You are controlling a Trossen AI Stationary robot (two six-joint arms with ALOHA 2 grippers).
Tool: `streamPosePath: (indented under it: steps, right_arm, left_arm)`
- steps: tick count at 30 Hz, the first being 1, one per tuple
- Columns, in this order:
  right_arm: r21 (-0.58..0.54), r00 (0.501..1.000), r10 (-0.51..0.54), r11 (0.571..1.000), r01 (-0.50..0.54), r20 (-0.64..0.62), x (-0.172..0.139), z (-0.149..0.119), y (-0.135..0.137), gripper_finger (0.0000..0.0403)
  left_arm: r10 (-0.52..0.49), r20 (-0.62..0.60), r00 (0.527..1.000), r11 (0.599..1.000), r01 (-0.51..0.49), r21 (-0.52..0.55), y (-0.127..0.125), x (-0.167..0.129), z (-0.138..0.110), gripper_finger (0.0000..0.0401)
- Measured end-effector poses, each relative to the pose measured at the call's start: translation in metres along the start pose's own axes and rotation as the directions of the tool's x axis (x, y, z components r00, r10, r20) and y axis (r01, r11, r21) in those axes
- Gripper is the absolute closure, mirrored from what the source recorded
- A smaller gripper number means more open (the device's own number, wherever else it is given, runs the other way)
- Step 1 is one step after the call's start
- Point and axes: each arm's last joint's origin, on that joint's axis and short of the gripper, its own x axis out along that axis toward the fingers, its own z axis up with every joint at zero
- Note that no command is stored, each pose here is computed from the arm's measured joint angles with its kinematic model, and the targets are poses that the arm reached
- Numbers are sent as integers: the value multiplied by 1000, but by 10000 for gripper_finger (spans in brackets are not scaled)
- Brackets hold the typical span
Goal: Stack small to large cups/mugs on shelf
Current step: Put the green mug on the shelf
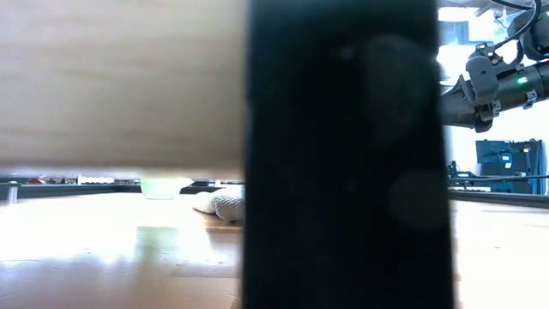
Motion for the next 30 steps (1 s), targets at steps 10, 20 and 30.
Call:
streamPosePath:
  steps: [10, 20, 30]
  right_arm:
    - [-1, 1000, 0, 1000, 0, 0, 0, 0, 0, 143]
    - [-1, 1000, 0, 1000, 0, 0, 0, 0, 0, 143]
    - [-1, 1000, 0, 1000, 0, 0, 0, 0, 0, 143]
  left_arm:
    - [0, 0, 1000, 1000, 0, 6, 0, 0, 0, 292]
    - [0, 1, 1000, 997, 0, 83, 0, 0, 0, 391]
    - [-4, -6, 1000, 996, 5, 91, 0, 0, 0, 390]
